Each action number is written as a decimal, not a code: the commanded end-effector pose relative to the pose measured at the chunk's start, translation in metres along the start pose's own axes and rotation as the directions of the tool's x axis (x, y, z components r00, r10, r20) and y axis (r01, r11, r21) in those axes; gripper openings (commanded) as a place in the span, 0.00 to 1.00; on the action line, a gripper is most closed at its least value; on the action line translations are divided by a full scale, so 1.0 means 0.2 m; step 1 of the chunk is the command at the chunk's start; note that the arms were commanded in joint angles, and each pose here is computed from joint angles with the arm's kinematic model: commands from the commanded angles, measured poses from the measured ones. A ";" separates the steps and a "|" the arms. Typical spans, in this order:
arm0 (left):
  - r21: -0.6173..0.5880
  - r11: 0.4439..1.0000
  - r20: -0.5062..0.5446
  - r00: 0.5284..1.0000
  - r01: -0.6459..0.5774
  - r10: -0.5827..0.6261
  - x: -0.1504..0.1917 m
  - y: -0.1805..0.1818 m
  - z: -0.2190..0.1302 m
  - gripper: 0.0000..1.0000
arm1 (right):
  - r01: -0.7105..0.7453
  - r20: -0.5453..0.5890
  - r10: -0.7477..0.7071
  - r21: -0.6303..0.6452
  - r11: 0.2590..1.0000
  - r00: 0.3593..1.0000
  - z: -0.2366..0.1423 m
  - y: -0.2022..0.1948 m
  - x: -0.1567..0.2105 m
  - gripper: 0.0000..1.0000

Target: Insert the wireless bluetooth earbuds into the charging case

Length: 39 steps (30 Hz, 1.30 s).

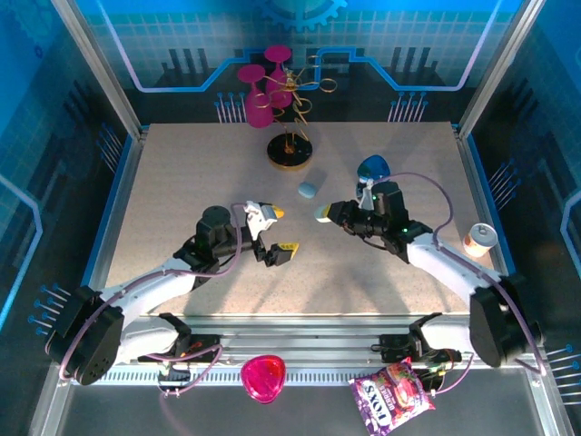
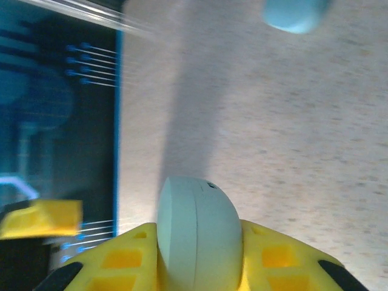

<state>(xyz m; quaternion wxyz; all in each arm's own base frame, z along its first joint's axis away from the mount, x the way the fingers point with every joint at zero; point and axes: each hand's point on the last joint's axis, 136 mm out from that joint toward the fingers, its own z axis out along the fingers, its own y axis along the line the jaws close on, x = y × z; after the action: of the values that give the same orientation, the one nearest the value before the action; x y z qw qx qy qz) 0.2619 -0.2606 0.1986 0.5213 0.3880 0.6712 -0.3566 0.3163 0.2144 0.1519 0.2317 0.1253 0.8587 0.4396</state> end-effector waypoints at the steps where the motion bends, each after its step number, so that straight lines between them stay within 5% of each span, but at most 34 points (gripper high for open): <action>1: -0.009 1.000 -0.077 0.997 -0.008 0.008 0.11 0.00 -0.01 0.99 | 0.029 0.044 -0.031 0.049 0.998 0.999 0.06 -0.11 -0.06 0.18; 16: -0.002 1.000 -0.136 0.991 0.015 -0.015 0.19 0.00 0.01 0.99 | 0.000 -0.043 0.010 0.240 0.971 0.999 0.32 -0.56 -0.01 0.26; 25: -0.228 0.965 -0.022 0.990 0.129 -0.137 0.12 0.25 -0.09 0.99 | 0.105 0.018 -0.116 0.320 0.942 0.993 0.14 -0.51 -0.09 0.75; 30: -0.519 0.843 0.030 0.988 0.144 -0.150 0.14 0.52 -0.29 0.99 | 0.286 0.052 -0.338 0.422 0.860 0.940 -0.06 -0.44 -0.19 0.95; 34: -0.735 0.658 0.084 0.985 0.165 -0.152 0.19 0.72 -0.53 0.99 | 0.411 0.092 -0.540 0.545 0.731 0.837 -0.24 -0.41 -0.32 1.00; 39: -0.845 0.522 0.052 0.989 0.116 -0.135 0.28 0.86 -0.71 0.99 | 0.441 0.161 -0.686 0.659 0.610 0.709 -0.42 -0.44 -0.50 1.00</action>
<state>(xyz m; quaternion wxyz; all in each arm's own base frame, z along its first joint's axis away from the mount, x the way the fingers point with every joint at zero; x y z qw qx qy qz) 0.3404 -0.0841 0.1588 0.5931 0.0846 0.7961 -0.0855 0.3533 0.1025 0.1520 0.4474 0.0149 0.8855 0.1249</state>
